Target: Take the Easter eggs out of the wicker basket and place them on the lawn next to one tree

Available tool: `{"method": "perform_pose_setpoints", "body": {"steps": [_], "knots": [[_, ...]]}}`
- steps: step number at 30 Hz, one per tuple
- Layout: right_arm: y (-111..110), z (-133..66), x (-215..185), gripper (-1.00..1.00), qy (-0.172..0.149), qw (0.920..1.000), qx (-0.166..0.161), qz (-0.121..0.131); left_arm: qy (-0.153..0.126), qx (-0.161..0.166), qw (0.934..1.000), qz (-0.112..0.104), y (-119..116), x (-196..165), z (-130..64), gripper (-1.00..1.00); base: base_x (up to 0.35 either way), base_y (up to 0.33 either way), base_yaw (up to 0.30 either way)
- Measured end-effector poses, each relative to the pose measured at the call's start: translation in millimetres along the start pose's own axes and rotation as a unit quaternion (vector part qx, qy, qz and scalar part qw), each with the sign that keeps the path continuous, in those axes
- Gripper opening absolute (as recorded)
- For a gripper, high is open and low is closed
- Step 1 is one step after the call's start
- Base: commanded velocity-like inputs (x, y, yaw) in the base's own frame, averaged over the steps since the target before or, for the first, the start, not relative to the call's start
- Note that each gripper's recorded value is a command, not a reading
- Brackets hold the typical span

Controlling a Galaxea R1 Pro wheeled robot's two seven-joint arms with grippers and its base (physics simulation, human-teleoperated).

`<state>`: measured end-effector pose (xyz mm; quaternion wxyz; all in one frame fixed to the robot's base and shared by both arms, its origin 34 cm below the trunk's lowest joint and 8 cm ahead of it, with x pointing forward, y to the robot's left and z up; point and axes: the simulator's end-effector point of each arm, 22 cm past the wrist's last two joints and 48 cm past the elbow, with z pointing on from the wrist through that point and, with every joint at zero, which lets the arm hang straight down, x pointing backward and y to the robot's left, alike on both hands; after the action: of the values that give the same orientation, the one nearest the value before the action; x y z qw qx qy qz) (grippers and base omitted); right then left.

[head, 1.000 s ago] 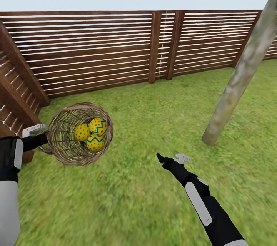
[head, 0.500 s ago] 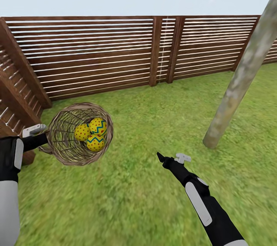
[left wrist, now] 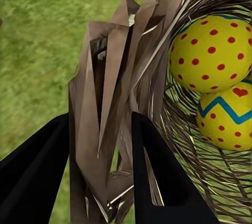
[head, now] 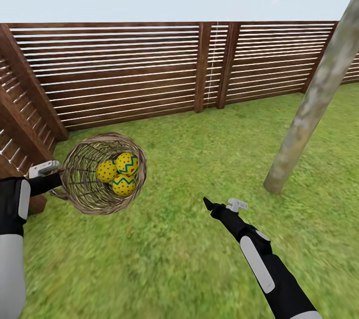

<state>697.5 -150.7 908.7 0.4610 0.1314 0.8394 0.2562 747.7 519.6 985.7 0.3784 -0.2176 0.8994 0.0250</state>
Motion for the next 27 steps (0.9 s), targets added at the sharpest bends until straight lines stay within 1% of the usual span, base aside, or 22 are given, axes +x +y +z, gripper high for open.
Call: {"method": "perform_pose_setpoints", "body": {"steps": [6, 22, 23, 25, 26, 27], "knots": [[0, 0.0, 0, 1.00, -0.001, 1.0000, 0.000, 0.000, 0.000, 0.000, 1.0000, 0.000, 0, 0, 0.0, -1.00, 0.000, 0.000, 0.000], [7, -4.9, -12, 1.00, -0.011, 0.9999, -0.005, -0.004, -0.009, 0.005, 0.9999, -0.001, -4, -10, -10.8, -1.00, 0.000, 0.000, 0.000], [8, -5.3, -13, 1.00, -0.012, 0.9999, -0.005, -0.004, -0.008, 0.006, 0.9999, 0.004, -7, -9, -10.8, -1.00, 0.000, 0.000, 0.000], [8, -6.0, -15, 1.00, -0.013, 0.9999, -0.006, -0.005, -0.004, 0.013, 0.9995, 0.028, -22, -7, -10.0, -1.00, 0.000, 0.000, 0.000], [8, -6.6, -16, 1.00, -0.013, 0.9999, -0.006, -0.005, -0.002, 0.019, 0.9994, 0.030, -27, -6, -10.1, -1.00, 0.000, 0.000, 0.000], [9, -7.0, -16, 1.00, -0.012, 0.9999, -0.006, -0.005, 0.005, 0.022, 0.9993, 0.030, -30, -1, -7.8, -1.00, 0.000, 0.000, 0.000]]}}
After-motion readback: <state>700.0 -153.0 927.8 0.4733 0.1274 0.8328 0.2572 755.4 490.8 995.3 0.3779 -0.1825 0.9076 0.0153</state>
